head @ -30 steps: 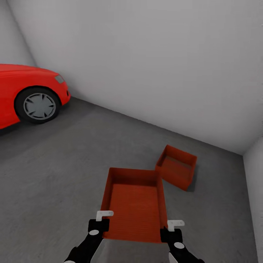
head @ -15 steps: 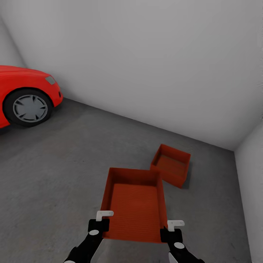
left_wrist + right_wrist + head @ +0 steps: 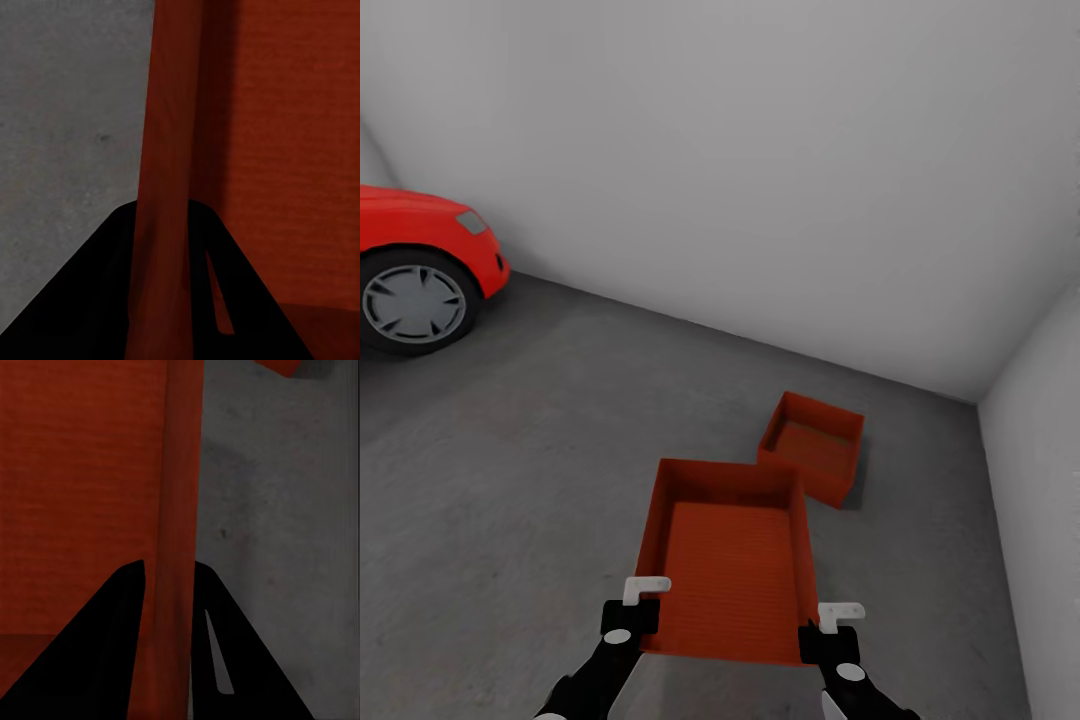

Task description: Move the two storage containers from the living room to the garage. In the garage, place one container on the floor and stack the other container on top of it (either order is fine).

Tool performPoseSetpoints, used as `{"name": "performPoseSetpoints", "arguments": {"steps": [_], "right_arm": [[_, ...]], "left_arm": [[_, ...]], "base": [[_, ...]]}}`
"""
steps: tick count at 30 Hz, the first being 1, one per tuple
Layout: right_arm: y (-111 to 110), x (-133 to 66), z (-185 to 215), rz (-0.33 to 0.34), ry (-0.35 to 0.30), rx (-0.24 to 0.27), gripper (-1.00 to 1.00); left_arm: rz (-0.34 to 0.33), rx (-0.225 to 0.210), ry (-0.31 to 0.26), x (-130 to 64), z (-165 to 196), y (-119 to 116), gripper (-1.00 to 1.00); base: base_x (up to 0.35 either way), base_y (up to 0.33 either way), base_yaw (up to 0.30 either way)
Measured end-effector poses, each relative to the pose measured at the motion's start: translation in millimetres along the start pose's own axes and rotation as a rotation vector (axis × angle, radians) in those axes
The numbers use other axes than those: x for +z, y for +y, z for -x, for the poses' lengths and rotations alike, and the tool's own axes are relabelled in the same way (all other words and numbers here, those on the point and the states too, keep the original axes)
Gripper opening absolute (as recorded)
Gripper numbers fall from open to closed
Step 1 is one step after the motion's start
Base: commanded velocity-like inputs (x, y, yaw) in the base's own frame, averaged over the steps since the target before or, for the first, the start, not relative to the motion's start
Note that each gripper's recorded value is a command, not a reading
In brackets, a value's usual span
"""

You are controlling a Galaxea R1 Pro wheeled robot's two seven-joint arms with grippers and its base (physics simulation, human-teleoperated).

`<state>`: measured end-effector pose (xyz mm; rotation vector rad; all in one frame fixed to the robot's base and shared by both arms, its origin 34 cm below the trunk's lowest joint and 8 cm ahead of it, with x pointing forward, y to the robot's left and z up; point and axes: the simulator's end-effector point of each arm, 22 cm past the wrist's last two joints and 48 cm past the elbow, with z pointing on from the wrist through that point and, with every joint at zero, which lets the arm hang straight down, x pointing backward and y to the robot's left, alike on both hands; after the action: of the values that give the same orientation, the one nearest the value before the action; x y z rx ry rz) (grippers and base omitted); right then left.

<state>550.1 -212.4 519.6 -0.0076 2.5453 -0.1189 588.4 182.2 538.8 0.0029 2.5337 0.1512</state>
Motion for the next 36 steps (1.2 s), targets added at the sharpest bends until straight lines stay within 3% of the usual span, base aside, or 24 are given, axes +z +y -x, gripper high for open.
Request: {"name": "performPoseSetpoints", "arguments": {"steps": [28, 36], "right_arm": [[0.1, 0.1, 0.1, 0.000, 0.000, -0.001, -1.00], [-0.1, -0.4, 0.7, 0.000, -0.002, -0.001, -1.00]], "left_arm": [[0.000, 0.000, 0.000, 0.0, 0.0, 0.1, -1.00], [0.000, -0.001, -0.002, -0.4, 0.5, 0.0, -1.00]], "base": [[0.002, 0.000, -0.097], [0.266, 0.000, -0.003]]}}
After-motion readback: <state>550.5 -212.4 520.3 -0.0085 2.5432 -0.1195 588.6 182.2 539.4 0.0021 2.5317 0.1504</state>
